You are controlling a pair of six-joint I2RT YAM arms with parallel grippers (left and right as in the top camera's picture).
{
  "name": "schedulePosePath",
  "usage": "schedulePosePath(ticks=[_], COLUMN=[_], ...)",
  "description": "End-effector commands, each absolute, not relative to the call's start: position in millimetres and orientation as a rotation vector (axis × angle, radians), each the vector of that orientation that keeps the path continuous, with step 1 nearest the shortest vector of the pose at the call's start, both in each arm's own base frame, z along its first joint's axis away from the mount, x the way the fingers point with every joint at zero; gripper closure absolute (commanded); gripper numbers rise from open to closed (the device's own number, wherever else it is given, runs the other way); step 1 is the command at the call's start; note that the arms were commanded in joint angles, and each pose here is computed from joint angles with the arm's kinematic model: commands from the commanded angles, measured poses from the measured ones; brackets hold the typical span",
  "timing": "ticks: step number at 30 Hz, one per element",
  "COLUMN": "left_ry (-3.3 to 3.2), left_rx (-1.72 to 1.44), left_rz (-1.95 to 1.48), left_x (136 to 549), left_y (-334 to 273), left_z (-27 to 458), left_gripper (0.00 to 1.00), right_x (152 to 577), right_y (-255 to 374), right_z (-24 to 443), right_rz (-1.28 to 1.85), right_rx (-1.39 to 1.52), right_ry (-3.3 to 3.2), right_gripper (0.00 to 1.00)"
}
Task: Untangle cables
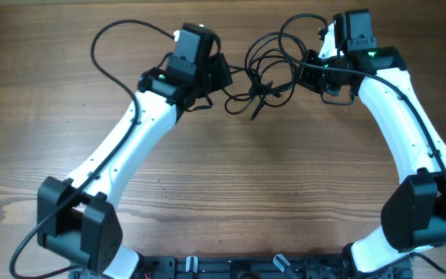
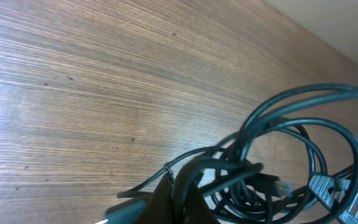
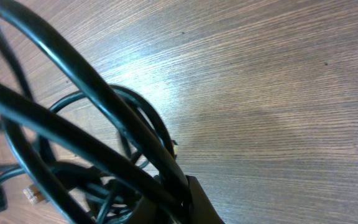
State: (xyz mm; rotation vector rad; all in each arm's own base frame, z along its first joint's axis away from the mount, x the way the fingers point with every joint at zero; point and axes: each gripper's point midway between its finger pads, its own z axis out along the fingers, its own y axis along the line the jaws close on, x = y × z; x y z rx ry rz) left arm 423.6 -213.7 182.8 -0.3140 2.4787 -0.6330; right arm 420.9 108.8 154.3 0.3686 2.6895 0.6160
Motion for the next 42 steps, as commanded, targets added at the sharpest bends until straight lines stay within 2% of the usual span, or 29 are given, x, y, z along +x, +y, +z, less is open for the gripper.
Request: schedulePosePath(ticks=[1,9,16,19,23,27,33,42], left_ry=[2.363,2.398,2.408,2.441,2.466,2.412,2.318,2.208], left_rx=[-0.395,-0.443,-0.429,-0.381,-0.246,0.023,0.195,0.299], left_rz=[-0.492,-0.452,-0.483,-0.604,-0.811,-1.026,-1.190,-1.429], left_x=[441,437,435,429,418,406,398,391], left_y=[-157,-139,-145,-162,-191,-222,-242,-235], left_z=[217,210,210,211,219,239,261,290], left_gripper=[0.96,0.96,0.96,0.96,0.96,0.96,0.96,0.96], right_x=[428,428,428,422,421,417,408,404], right_y=[53,8,62,82,86,94,119,156], right_z=[146,146,175,188,190,197,203,208], right_rz=[0.326,0.381,0.841,0.984,1.004,1.071,1.152,1.201], right_rx=[0.534,0.664,0.133,-0.026,-0.055,-0.135,-0.259,-0.307], right_ry=[2.663,2.639,2.576,2.513,2.502,2.462,2.426,2.424], right_gripper=[0.96,0.96,0.95,0.82,0.51,0.41,0.40,0.42])
